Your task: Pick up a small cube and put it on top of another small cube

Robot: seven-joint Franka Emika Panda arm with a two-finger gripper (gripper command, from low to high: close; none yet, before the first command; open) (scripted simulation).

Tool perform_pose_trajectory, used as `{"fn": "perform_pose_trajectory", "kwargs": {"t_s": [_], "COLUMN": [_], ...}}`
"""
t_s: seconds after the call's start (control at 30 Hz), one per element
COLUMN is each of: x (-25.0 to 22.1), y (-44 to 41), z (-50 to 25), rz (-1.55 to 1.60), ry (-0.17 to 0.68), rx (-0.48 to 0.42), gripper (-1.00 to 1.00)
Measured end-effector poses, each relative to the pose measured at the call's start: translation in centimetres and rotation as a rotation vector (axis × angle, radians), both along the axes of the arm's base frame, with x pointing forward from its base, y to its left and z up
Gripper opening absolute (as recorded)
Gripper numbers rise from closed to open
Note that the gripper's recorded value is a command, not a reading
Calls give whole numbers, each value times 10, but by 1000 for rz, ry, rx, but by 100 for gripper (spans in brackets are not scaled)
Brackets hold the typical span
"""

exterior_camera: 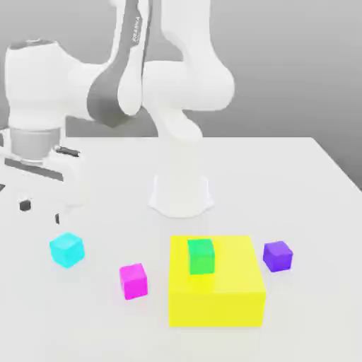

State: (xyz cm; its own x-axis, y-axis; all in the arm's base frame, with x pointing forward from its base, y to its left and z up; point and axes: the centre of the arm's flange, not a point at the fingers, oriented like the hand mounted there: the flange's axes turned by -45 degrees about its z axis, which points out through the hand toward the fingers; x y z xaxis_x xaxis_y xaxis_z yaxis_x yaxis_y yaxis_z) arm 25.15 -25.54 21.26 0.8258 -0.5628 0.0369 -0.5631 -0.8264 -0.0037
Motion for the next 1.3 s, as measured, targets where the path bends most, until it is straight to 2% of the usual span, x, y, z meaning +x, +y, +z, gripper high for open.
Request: {"fn": "perform_pose_trajectory", "kwargs": {"t_s": [0.23, 0.27, 0.5, 0.77, 1.03, 1.2, 1.3], "x": [-18, -19, -19, -18, 91, 110, 108], "y": [-2, -1, 0, -1, 140, 255, 287], "z": [-69, -77, -80, -19, 54, 103, 96], "rz": [-22, -23, -24, -37, 190, 330, 366], "ry": [33, 33, 33, 30, 20, 30, 34], "rx": [15, 15, 17, 21, 42, 26, 15], "gripper": [0, -100, -100, -100, -100, -100, -100]}}
